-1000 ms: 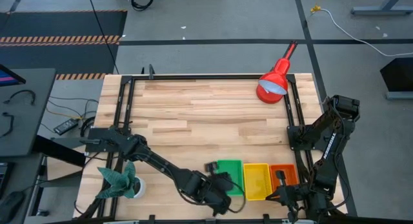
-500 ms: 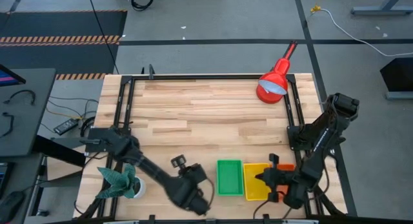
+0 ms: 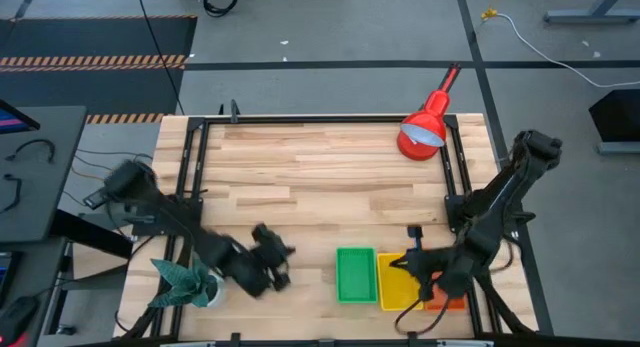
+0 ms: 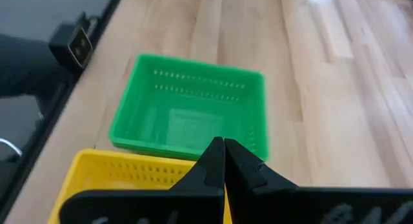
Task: Stack baskets by color
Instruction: Return to Home Position
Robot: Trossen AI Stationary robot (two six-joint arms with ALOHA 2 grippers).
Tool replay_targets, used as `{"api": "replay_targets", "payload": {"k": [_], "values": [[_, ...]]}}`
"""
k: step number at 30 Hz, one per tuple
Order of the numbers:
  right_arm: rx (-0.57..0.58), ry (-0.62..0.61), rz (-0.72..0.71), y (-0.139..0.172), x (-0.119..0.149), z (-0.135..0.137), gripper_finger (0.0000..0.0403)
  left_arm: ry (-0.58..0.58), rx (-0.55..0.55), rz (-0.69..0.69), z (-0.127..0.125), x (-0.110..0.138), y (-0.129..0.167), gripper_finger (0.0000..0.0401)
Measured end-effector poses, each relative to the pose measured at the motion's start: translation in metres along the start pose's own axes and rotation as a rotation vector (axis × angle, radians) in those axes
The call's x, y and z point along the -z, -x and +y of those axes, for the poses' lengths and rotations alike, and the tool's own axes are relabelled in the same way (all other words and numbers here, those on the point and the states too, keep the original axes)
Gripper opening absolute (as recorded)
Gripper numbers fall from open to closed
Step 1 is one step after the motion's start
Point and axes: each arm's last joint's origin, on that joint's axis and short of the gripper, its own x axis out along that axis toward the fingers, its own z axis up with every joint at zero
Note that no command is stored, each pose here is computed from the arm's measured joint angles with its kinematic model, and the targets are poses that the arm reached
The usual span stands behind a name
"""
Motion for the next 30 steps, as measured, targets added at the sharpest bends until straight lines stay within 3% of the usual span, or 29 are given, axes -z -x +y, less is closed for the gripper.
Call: {"api": "replay_targets", "payload": {"k": [12, 15, 30], "values": [[-0.094, -0.194, -0.215, 0.054, 0.035, -0.082, 0.0002, 0.017, 0.284, -0.388, 0.126, -0.013, 0.024, 0.0001], [-0.105, -0.235, -0.254, 0.058, 0.049, -0.095, 0.0002, 0.018, 0.295, -0.441, 0.149, -0.008, 0.030, 0.0001], [-0.198, -0.353, -0.481, 0.078, 0.086, -0.130, 0.0002, -0.075, 0.261, -0.668, 0.208, 0.026, 0.059, 0.0002]]}}
